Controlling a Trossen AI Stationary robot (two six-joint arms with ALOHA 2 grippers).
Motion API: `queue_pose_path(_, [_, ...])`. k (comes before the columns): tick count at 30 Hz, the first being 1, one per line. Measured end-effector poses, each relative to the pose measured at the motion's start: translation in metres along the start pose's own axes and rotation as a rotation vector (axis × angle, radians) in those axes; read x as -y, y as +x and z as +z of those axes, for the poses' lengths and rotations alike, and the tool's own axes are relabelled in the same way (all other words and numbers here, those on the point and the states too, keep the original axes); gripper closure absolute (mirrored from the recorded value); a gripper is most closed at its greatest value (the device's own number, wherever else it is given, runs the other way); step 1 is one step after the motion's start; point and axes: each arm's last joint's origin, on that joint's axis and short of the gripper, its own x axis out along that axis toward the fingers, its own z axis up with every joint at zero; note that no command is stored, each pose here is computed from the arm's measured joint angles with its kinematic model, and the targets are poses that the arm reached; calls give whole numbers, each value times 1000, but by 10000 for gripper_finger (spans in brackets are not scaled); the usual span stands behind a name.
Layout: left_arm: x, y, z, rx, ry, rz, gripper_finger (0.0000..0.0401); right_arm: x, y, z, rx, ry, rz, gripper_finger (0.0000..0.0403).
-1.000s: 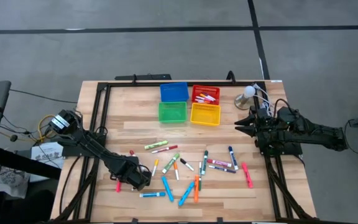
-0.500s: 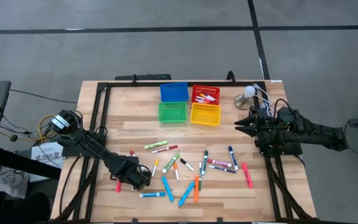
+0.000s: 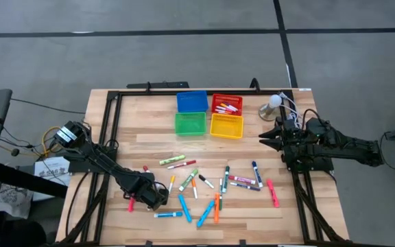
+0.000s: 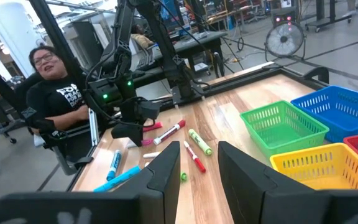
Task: Pick & Place Markers
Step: Put the pink highlighter into the red bin
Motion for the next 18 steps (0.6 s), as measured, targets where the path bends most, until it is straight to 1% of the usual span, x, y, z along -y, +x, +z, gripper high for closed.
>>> queue_pose_path(4, [0, 0, 0, -6, 1, 4, 362, 0, 0, 0, 0, 0, 0, 305])
queue_pose_path(6, [0, -1, 0, -9, 1, 2, 360, 0, 0, 0, 0, 0, 0, 305])
queue_pose_path(10, [-3, -6, 0, -19, 2, 1, 344, 0, 0, 0, 0, 1, 0, 305])
queue_pose_path(15, [-2, -25, 0, -8, 4, -92, 351, 0, 0, 0, 1, 2, 0, 305])
queue_pose_path(18, [-3, -42, 2, 27, 0, -184, 355, 0, 0, 0, 1, 48, 1, 305])
